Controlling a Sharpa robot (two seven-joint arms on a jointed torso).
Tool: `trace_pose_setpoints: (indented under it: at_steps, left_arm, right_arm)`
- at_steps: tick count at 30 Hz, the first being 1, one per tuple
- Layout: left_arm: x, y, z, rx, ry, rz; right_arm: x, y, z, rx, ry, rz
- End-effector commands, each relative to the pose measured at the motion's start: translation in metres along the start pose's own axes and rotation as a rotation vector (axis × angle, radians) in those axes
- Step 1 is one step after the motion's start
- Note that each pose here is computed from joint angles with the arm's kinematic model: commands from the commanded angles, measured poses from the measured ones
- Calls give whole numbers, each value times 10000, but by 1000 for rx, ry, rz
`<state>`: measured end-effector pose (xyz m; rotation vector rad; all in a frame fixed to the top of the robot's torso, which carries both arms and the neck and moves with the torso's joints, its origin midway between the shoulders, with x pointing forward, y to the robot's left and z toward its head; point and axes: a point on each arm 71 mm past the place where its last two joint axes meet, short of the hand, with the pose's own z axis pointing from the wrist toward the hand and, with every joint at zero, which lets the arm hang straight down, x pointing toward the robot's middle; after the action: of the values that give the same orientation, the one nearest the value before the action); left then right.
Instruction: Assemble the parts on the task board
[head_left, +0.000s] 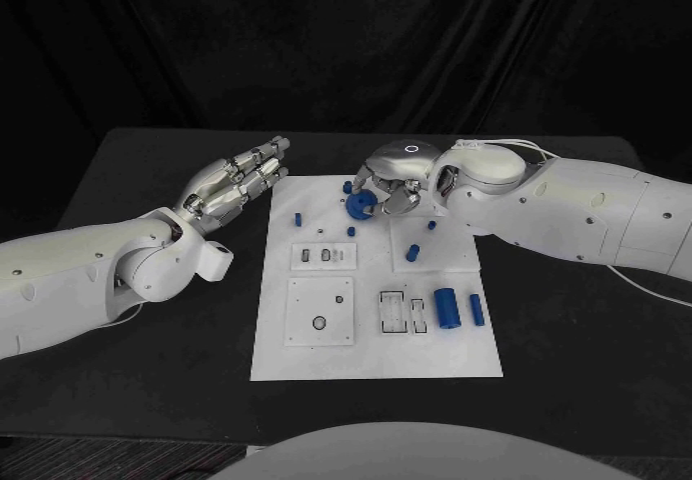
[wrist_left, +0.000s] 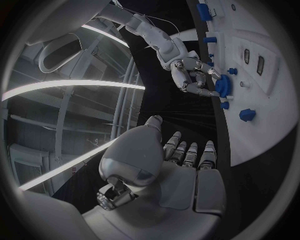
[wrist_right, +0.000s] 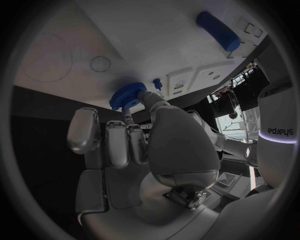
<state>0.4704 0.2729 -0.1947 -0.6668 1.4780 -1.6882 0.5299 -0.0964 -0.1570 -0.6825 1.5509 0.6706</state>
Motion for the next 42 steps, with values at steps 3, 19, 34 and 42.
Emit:
trace_pose_setpoints:
  at_steps: [3, 19, 34, 42]
  left_arm:
    - [4, -92, -5, 112, 9, -8]
    - [-3, -94, -16, 111, 5, -6]
    - [14, -88, 9, 112, 10, -7]
    - [15, -87, 12, 112, 10, -7]
  right_arm:
    - [-15, 0, -45, -3, -9, 4]
    - [-125, 77, -41, -39, -49, -5]
    - [-89, 100, 189, -34, -16, -17]
    - [-52, 108, 276, -27, 1, -19]
